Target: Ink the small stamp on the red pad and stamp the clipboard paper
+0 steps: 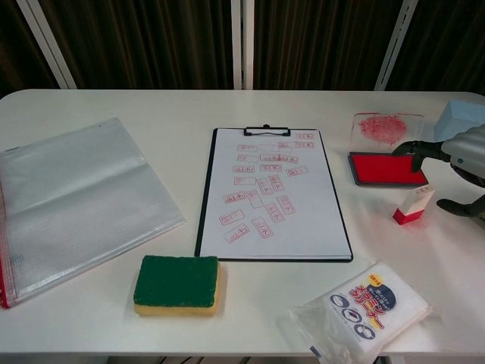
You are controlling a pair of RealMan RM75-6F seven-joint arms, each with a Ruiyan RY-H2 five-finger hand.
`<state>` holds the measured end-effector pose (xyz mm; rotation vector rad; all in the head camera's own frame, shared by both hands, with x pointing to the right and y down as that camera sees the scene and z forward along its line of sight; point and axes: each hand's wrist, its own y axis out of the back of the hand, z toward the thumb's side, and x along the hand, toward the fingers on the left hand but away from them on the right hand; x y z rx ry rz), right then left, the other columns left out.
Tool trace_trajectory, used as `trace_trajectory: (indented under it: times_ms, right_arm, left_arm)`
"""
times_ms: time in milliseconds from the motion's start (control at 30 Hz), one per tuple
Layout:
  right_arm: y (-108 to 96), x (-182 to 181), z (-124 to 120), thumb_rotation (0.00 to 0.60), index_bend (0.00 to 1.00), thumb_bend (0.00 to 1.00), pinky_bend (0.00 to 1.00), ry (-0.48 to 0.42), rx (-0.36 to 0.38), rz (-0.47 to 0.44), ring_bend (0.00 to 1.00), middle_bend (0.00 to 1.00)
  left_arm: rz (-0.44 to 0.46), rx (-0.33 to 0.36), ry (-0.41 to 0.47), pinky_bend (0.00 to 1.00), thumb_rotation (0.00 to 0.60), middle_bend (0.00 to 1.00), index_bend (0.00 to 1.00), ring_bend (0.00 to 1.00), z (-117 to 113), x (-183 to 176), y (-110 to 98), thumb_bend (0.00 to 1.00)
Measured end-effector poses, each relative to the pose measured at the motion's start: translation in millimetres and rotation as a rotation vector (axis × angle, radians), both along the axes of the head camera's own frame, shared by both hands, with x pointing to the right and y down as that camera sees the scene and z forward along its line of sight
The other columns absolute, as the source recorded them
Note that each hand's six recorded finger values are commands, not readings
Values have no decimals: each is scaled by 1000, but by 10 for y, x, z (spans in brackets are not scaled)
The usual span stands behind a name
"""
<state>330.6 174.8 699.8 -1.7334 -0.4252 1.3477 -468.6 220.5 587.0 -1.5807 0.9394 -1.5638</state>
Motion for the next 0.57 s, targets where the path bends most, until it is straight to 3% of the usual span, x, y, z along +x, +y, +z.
trace_trajectory:
  times_ms: [100,167,233,267,333,433,567]
  right_arm:
    - [-18,143,-282,600,60,222,977,4,32,17,713,240]
    - [-44,300,-534,600,49,222,912,12,77,47,591,222]
    - [-53,445,-778,600,20,223,669,6,133,90,296,153]
    - [-50,496,-871,600,5,223,433,-3,160,113,124,88]
    - [-36,618,-1070,600,0,224,66,-23,232,167,0,7]
    - [53,861,-1278,600,0,224,0,-27,327,261,0,0]
    - [186,1151,-1294,600,0,223,0,-17,355,378,0,0]
  left_arm:
    - [-5,6,-3,161,600,67,36,60,-21,-17,-2,0]
    - [-8,11,-3,161,600,67,36,60,-34,-25,-5,0]
    - [-10,15,-2,161,600,68,36,60,-42,-27,-7,0]
    - [-10,18,-1,161,600,68,36,60,-45,-24,-9,0]
    - [-9,23,1,161,600,67,36,60,-50,-17,-12,0]
    - [-2,34,7,161,600,67,36,61,-61,6,-15,0]
    - [13,56,3,161,600,67,37,60,-93,38,-27,0]
